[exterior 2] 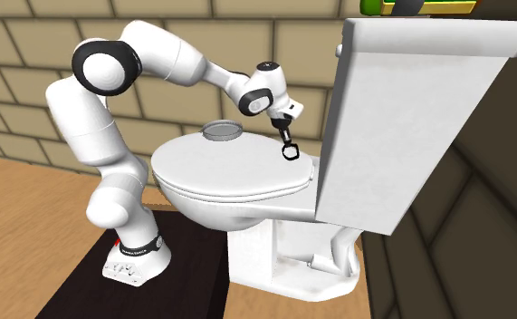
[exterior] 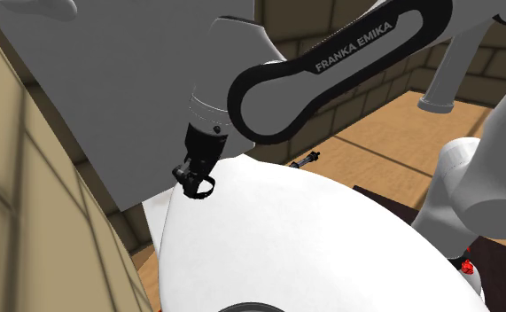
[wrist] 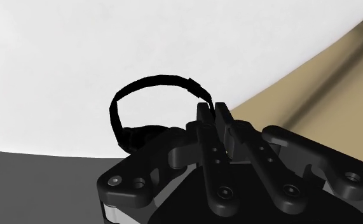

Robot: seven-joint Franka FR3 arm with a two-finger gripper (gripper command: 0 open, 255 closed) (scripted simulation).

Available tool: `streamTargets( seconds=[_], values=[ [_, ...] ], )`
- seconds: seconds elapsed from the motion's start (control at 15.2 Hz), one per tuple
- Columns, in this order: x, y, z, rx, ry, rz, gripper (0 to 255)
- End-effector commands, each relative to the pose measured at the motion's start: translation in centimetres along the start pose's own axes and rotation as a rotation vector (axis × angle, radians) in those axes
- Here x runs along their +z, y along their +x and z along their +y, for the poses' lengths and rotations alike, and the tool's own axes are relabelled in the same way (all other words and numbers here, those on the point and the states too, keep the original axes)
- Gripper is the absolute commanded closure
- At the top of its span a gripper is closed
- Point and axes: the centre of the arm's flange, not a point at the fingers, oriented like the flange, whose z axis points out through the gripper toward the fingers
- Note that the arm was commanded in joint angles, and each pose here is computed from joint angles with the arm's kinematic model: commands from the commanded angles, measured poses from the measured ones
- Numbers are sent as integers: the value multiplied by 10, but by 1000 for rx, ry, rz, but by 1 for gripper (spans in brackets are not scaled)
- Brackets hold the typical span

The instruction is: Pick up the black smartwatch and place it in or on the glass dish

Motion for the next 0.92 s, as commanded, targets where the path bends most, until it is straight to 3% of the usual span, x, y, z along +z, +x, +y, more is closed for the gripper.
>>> streamTargets(
  seconds=[0.0, 0.86],
  values=[
    [-9, 4, -3, 0, 0, -2, 255],
    [-73, 24, -19, 0, 0, -2, 255]
  ],
)
